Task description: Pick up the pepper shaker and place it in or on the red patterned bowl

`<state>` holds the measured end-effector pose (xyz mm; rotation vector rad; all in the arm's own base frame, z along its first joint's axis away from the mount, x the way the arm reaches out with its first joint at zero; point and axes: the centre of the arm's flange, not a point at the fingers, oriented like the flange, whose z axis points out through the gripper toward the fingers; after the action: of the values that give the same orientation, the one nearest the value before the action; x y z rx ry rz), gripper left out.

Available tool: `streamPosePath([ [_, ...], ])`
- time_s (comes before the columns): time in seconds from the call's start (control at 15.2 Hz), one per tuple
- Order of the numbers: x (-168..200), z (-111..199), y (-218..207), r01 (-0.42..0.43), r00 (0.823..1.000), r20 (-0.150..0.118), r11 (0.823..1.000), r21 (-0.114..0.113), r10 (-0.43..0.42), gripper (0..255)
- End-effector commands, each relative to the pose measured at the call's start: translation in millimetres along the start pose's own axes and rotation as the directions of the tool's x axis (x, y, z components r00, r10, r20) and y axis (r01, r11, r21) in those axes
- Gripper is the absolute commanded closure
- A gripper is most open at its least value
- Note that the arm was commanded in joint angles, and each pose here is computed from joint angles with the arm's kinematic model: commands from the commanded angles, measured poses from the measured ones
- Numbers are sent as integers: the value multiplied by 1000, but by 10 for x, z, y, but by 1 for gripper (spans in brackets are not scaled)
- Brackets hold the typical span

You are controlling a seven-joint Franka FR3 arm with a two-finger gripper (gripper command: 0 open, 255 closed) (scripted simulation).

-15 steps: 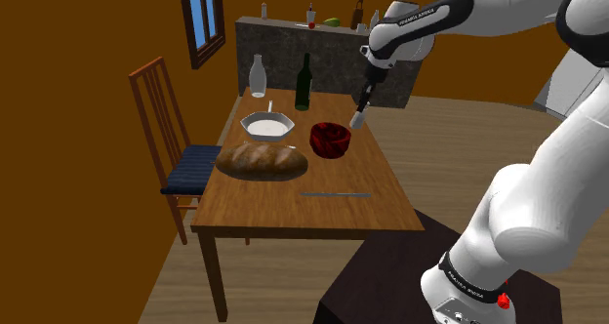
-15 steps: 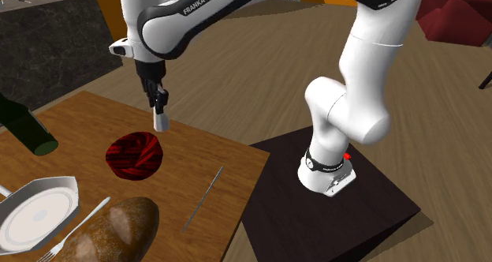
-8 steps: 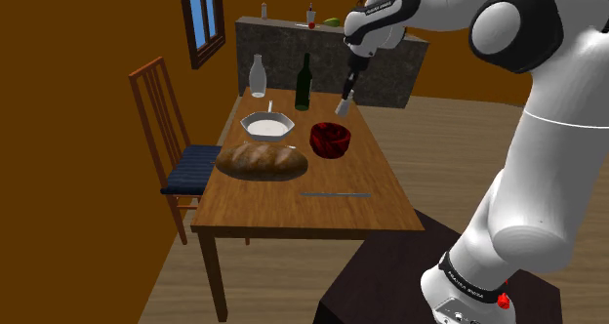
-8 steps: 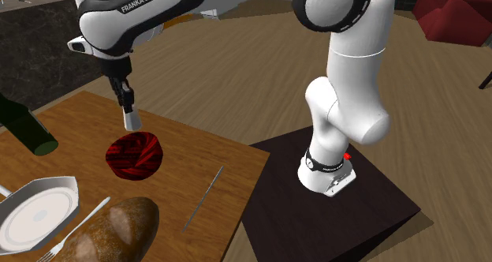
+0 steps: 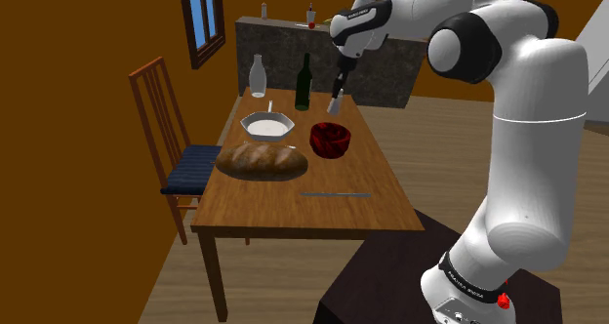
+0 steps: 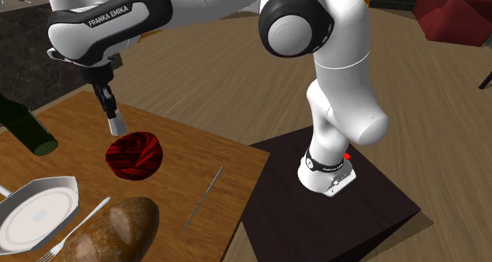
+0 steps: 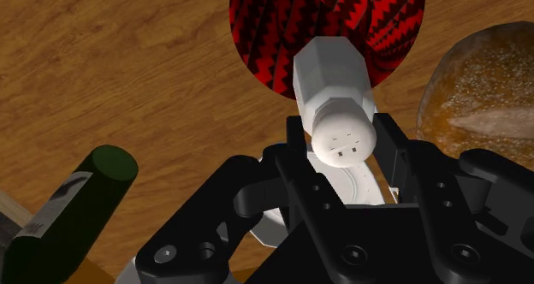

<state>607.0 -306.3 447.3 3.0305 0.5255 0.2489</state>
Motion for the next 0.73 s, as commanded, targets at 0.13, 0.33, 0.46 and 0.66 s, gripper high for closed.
streamPosePath([
  [0.13,-31,206,-17,0,1000,-1,1000,0,0,255],
  [0.33,-54,362,-30,0,1000,-1,1000,0,0,255],
  [0.46,-70,466,-39,0,1000,-1,1000,0,0,255],
  [0.66,-94,622,-52,0,1000,-1,1000,0,0,255],
])
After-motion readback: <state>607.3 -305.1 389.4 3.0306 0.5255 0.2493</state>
